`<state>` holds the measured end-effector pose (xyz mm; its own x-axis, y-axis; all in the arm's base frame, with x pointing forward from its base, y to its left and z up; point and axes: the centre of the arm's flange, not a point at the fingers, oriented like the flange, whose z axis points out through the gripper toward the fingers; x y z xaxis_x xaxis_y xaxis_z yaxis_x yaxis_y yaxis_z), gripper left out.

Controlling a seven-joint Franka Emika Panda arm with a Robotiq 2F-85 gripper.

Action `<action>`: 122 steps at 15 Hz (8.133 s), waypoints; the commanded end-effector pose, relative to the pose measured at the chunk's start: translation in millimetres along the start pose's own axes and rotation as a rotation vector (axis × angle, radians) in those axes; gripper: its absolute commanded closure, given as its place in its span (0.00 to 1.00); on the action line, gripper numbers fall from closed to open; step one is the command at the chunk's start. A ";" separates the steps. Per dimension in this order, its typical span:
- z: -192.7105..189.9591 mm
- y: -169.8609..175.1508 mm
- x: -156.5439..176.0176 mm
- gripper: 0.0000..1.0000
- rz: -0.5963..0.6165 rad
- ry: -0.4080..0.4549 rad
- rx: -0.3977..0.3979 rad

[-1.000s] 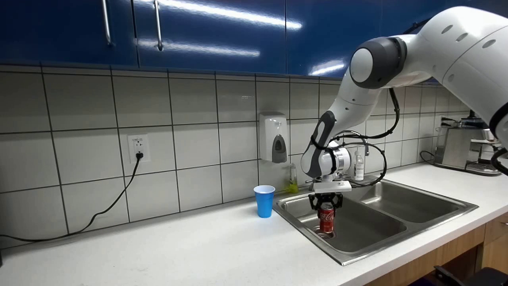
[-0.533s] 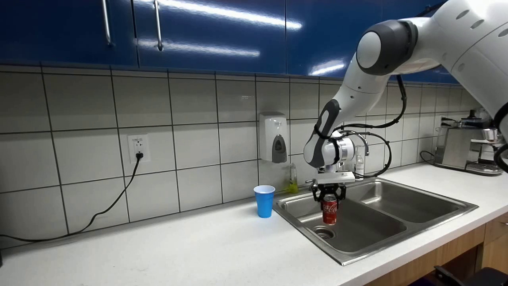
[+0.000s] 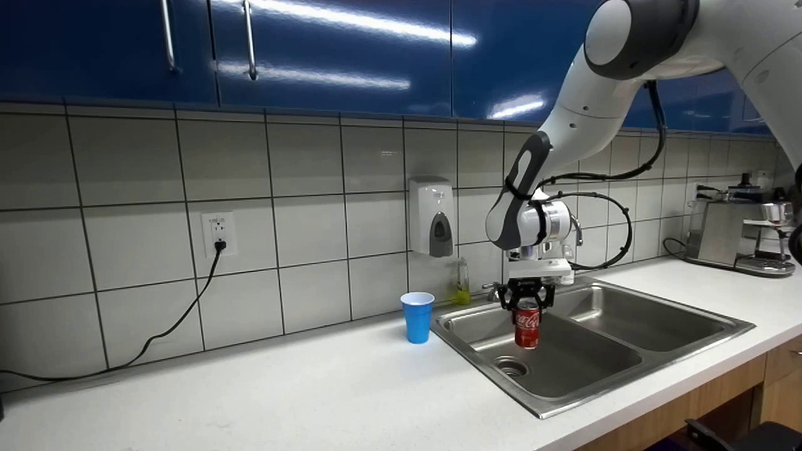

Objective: Remove the can from the sink

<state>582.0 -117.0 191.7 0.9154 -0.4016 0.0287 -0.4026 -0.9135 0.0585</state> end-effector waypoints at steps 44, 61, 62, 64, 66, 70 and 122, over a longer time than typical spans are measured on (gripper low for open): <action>-37.7 -185.9 -176.3 0.61 -0.681 -0.050 0.232; -18.1 -185.7 -175.4 0.61 -0.695 0.016 0.125; -17.7 -185.2 -175.4 0.61 -0.696 0.015 0.120; -16.2 -183.9 -175.8 0.61 -0.698 0.015 0.105; -14.4 -182.7 -176.3 0.61 -0.700 0.014 0.092; -7.8 -180.6 -178.4 0.61 -0.706 0.005 0.067; -130.0 -20.2 -171.7 0.00 -0.369 -0.033 0.013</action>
<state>432.6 -21.2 315.3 0.9986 -0.0470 -0.0247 -0.0458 -0.9979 0.0460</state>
